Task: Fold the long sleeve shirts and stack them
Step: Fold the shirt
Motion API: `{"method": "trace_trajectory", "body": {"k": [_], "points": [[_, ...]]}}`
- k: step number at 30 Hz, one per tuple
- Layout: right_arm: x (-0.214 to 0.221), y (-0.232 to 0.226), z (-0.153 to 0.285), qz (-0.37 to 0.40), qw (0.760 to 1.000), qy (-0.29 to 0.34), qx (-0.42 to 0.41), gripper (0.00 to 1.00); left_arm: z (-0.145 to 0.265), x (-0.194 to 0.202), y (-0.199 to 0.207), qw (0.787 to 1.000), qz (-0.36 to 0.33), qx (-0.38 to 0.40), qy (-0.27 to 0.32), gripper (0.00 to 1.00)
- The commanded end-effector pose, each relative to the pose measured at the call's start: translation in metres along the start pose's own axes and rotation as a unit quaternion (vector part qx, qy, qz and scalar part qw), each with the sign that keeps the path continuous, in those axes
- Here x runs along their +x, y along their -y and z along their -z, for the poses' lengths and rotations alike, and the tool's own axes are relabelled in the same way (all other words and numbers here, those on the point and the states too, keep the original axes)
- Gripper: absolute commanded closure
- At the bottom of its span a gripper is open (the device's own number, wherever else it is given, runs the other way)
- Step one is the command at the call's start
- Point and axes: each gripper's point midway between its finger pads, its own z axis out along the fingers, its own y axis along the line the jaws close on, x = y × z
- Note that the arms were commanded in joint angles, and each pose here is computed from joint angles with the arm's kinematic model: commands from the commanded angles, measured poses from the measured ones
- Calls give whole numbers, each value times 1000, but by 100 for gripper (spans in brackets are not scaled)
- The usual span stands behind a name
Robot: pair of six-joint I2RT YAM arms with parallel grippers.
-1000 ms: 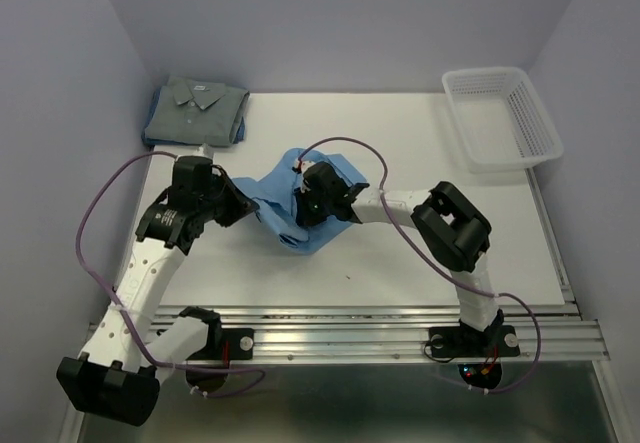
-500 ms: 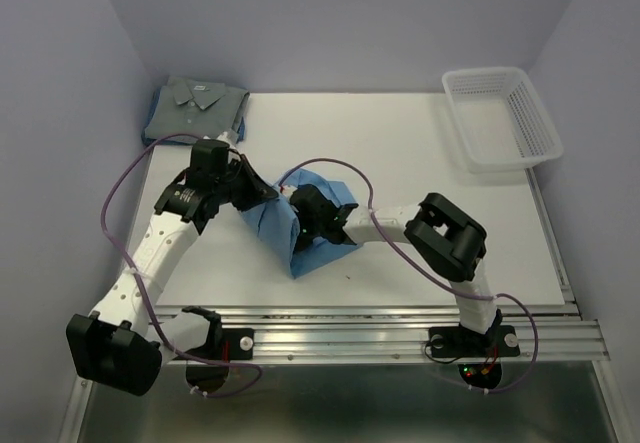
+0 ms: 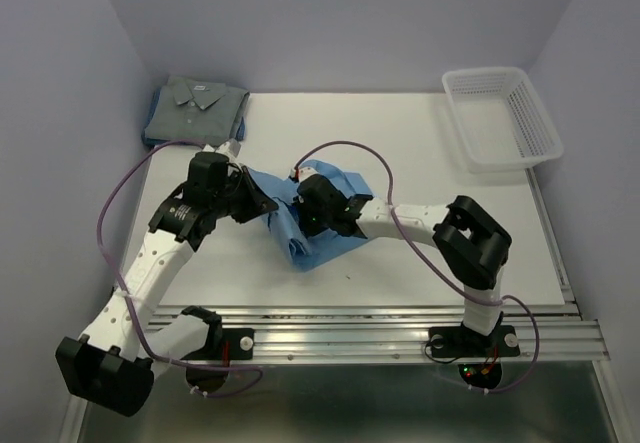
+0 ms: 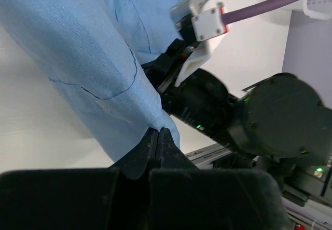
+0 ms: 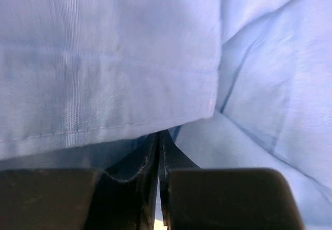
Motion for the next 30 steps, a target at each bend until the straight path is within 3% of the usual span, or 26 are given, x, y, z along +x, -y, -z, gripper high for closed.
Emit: {"method": "trace_trajectory", "body": {"k": [1, 7, 16, 20, 30], "points": [[-49, 17, 36, -12, 996, 75, 41, 91, 18, 1, 2, 999, -24, 9, 20, 100], [-45, 74, 51, -57, 990, 76, 108, 91, 32, -2, 11, 998, -42, 26, 35, 100], [-14, 181, 107, -140, 962, 88, 219, 90, 22, 0, 7, 998, -67, 7, 4, 100], [5, 182, 115, -141, 965, 77, 208, 90, 15, -4, 16, 997, -78, 15, -6, 100], [44, 189, 81, -149, 970, 12, 190, 94, -22, -9, 45, 993, -113, 11, -40, 100]]}}
